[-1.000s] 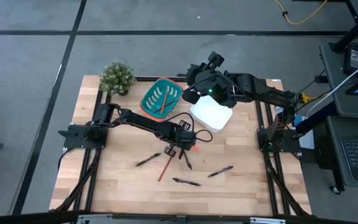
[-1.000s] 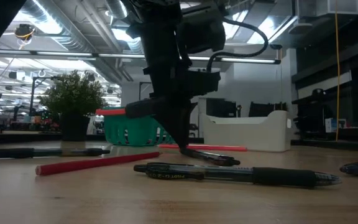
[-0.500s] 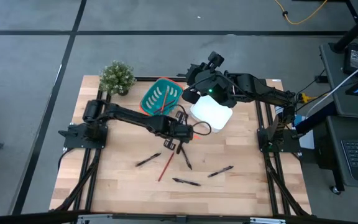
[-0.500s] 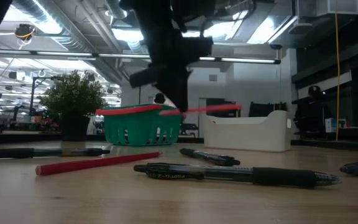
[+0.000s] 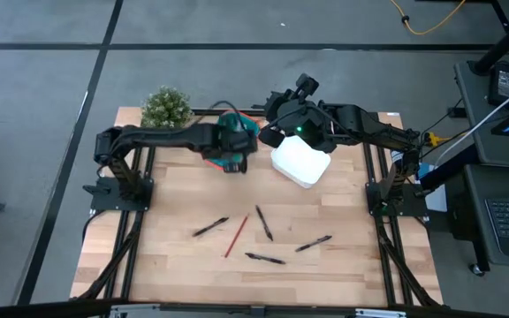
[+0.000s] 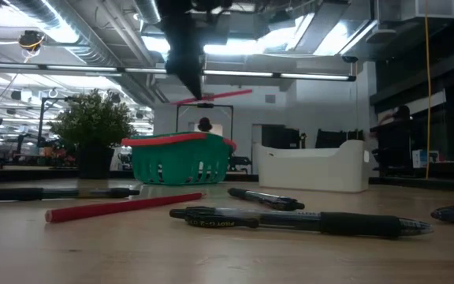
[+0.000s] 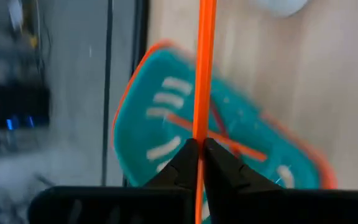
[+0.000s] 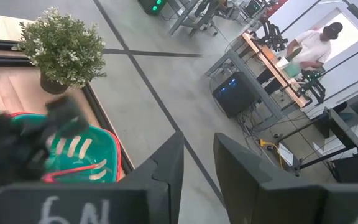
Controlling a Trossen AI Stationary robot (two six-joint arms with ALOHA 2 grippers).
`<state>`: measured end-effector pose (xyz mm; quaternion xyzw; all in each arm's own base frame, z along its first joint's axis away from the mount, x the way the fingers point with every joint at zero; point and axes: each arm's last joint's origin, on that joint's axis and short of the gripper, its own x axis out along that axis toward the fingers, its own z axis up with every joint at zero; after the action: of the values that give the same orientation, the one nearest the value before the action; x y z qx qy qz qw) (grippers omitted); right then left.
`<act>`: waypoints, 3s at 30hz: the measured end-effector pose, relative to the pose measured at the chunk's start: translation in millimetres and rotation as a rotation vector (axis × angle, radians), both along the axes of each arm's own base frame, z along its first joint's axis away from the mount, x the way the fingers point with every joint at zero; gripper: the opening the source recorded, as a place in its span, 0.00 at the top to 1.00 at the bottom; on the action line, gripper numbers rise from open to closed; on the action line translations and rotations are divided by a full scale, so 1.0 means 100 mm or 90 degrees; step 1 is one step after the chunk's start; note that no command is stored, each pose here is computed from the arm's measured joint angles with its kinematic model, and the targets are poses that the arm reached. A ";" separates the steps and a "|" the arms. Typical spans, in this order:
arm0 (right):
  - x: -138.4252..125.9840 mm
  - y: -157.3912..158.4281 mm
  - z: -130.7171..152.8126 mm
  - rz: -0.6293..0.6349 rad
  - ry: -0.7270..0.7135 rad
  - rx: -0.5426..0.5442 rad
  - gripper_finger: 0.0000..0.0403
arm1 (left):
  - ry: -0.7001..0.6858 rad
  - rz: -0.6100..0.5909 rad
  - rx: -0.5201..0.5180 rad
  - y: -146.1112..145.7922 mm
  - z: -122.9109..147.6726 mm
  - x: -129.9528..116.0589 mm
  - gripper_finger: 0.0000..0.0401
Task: Sort pens & pencils
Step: Put the orange pencil into the blue bin, then put the red pencil into the blue bin
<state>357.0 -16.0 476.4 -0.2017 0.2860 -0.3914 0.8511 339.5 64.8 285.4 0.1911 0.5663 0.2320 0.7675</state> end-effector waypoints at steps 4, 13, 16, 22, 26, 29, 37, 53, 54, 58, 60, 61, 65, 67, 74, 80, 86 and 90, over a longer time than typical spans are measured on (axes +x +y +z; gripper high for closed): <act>-0.01 0.00 -0.01 -0.001 0.005 0.001 0.78 | 0.021 0.073 -0.035 0.20 -0.04 -0.11 0.97; -0.02 0.00 -0.03 -0.004 0.019 0.005 0.78 | -0.014 0.173 -0.100 0.48 -0.08 -0.19 0.97; -0.02 0.00 -0.03 -0.004 0.019 0.006 0.78 | -0.025 0.205 -0.121 0.53 -0.09 -0.22 0.97; -0.02 0.00 -0.03 -0.004 0.019 0.006 0.78 | -0.024 0.284 -0.153 0.65 -0.11 -0.32 0.97; -0.02 0.00 -0.03 -0.004 0.018 0.006 0.78 | -0.042 0.319 -0.189 0.75 -0.11 -0.37 0.97; -0.02 0.01 -0.03 -0.005 0.013 0.012 0.78 | -0.054 0.340 -0.205 0.80 -0.11 -0.39 0.97; -0.03 0.02 -0.04 -0.004 0.016 0.012 0.78 | -0.051 0.360 -0.234 0.87 -0.21 -0.36 0.97; -0.05 0.03 -0.07 0.001 0.030 0.033 0.78 | -0.011 0.390 -0.282 1.16 -0.63 -0.26 0.97; -0.05 0.03 -0.07 0.001 0.030 0.033 0.78 | -0.010 0.388 -0.286 1.16 -0.64 -0.26 0.97; -0.05 0.03 -0.08 -0.003 0.024 0.039 0.78 | -0.019 0.382 -0.284 1.18 -0.67 -0.22 0.97; -0.05 0.03 -0.08 -0.003 0.026 0.039 0.78 | -0.009 0.384 -0.287 1.18 -0.68 -0.23 0.97; -0.06 0.03 -0.08 -0.004 0.026 0.039 0.78 | -0.016 0.382 -0.286 1.19 -0.69 -0.22 0.97; -0.06 0.03 -0.08 -0.004 0.029 0.040 0.78 | 0.012 0.389 -0.295 1.19 -0.76 -0.23 0.97; -0.06 0.03 -0.08 -0.004 0.029 0.040 0.78 | 0.009 0.387 -0.298 1.20 -0.79 -0.20 0.97; -0.06 0.05 -0.09 -0.002 0.032 0.040 0.78 | 0.023 0.370 -0.309 1.20 -0.85 -0.18 0.92; -0.06 0.05 -0.09 -0.004 0.028 0.044 0.78 | 0.017 0.369 -0.312 1.21 -0.84 -0.18 0.83; -0.08 0.05 -0.10 -0.008 0.036 0.048 0.78 | 0.033 0.340 -0.307 1.21 -0.82 -0.18 0.78; -0.08 0.05 -0.11 -0.008 0.038 0.048 0.78 | 0.036 0.333 -0.261 1.24 -0.59 -0.18 0.78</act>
<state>349.2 -11.1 465.8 -0.1796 0.3270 -0.3794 0.8467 321.3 188.8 226.3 -0.1124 0.6522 0.2968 0.6884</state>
